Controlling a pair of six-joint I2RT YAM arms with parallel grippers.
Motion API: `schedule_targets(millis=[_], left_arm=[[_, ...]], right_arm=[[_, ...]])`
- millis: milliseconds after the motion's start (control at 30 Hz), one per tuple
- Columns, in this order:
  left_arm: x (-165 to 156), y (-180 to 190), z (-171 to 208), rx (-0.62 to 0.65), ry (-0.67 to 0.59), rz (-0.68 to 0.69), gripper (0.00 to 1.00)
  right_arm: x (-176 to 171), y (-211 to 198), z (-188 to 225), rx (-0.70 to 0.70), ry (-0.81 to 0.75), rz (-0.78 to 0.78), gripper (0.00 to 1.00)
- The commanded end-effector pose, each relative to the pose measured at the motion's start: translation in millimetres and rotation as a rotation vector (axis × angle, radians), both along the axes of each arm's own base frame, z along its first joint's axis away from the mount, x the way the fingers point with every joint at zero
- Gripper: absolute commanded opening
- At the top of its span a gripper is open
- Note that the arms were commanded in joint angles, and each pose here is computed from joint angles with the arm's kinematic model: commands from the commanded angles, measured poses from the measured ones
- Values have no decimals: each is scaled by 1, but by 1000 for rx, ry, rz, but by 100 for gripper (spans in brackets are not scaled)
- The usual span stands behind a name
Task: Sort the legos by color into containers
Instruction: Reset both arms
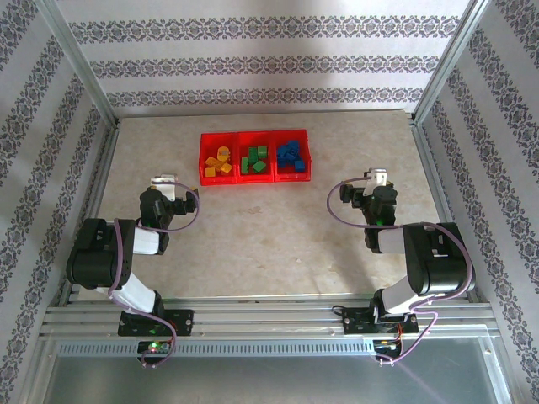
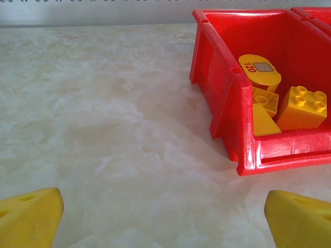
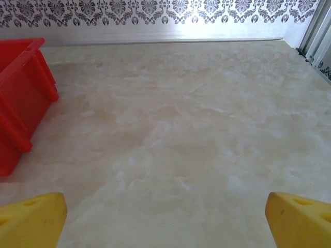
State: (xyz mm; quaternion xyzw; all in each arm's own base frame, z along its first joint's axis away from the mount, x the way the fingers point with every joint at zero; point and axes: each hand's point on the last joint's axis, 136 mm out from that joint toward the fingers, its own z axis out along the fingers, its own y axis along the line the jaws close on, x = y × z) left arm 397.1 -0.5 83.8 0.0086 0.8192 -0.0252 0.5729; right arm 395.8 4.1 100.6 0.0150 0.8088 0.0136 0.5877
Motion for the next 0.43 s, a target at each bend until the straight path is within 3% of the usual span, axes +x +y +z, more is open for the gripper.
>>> schedule_targets(millis=[0,400], left_arm=[[3,2,4,0,-10,-3,100],[3,2,4,0,-10,-3,100]], right_arm=[[3,-1,6,-3,-20,11,98],[3,-1,6,-4,-20,11,98]])
